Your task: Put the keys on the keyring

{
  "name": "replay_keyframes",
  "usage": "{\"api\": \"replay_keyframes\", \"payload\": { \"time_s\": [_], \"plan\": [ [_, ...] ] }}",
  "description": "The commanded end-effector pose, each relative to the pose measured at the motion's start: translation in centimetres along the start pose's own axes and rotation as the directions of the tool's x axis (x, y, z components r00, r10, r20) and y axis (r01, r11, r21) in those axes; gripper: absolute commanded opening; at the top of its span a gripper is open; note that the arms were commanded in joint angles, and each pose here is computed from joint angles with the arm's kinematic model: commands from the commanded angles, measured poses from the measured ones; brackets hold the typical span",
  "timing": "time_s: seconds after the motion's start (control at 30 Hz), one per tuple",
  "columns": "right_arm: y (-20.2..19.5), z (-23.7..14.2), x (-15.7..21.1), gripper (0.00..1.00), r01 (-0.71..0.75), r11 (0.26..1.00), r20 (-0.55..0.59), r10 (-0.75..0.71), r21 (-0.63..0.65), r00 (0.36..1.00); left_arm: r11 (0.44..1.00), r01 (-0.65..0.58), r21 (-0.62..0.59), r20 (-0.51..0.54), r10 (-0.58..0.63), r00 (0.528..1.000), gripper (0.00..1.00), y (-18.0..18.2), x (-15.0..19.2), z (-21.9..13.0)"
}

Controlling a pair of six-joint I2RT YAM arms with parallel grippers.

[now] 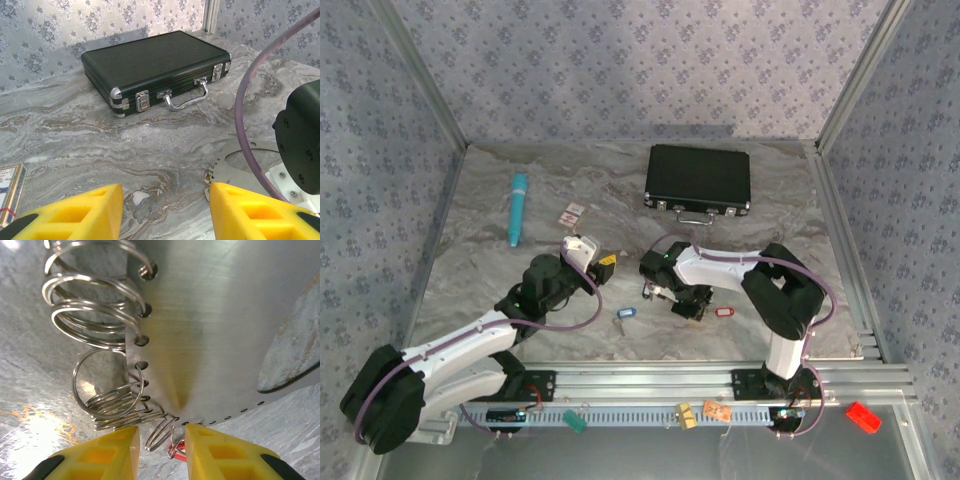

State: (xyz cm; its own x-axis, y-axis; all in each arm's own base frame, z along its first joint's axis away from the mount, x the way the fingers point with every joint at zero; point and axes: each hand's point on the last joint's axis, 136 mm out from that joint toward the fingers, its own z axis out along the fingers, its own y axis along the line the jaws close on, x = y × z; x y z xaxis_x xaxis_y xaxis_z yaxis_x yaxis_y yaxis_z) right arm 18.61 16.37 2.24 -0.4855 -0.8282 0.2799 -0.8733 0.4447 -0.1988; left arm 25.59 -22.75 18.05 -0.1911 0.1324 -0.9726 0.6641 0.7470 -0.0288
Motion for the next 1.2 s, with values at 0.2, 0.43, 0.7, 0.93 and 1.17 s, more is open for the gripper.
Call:
{"api": "replay_keyframes", "payload": {
  "time_s": [0.2, 0.43, 0.7, 0.93, 1.17],
  "plan": [
    [-0.7, 0.1, 0.3, 0.27, -0.016, 0.999, -0.03, 0.017, 0.028, 0.999, 1.0, -0.017, -0.004, 0.029, 0.017, 0.999, 0.49, 0.1, -1.1, -0.1],
    [-1.0, 0.1, 0.1, 0.22, -0.022, 0.999, -0.022, 0.023, 0.041, 1.0, 1.0, -0.018, -0.007, 0.03, 0.018, 0.999, 0.49, 0.2, -1.2, -0.1],
    [-1.2, 0.1, -0.1, 0.13, -0.027, 0.999, -0.013, 0.028, 0.043, 1.0, 1.0, -0.022, -0.009, 0.033, 0.022, 0.999, 0.49, 0.2, -1.4, -0.2],
    [-1.4, 0.0, -0.1, 0.04, -0.036, 0.999, -0.002, 0.036, 0.033, 0.999, 1.0, -0.023, -0.01, 0.034, 0.023, 0.999, 0.49, 0.2, -1.5, -0.2],
    [-2.8, -2.6, -1.7, 0.0, -0.079, 0.996, 0.161, 0.069, 0.052, 0.985, 0.999, -0.029, -0.02, 0.027, 0.03, 0.999, 0.49, 0.4, -1.8, -0.3]
  ]
}}
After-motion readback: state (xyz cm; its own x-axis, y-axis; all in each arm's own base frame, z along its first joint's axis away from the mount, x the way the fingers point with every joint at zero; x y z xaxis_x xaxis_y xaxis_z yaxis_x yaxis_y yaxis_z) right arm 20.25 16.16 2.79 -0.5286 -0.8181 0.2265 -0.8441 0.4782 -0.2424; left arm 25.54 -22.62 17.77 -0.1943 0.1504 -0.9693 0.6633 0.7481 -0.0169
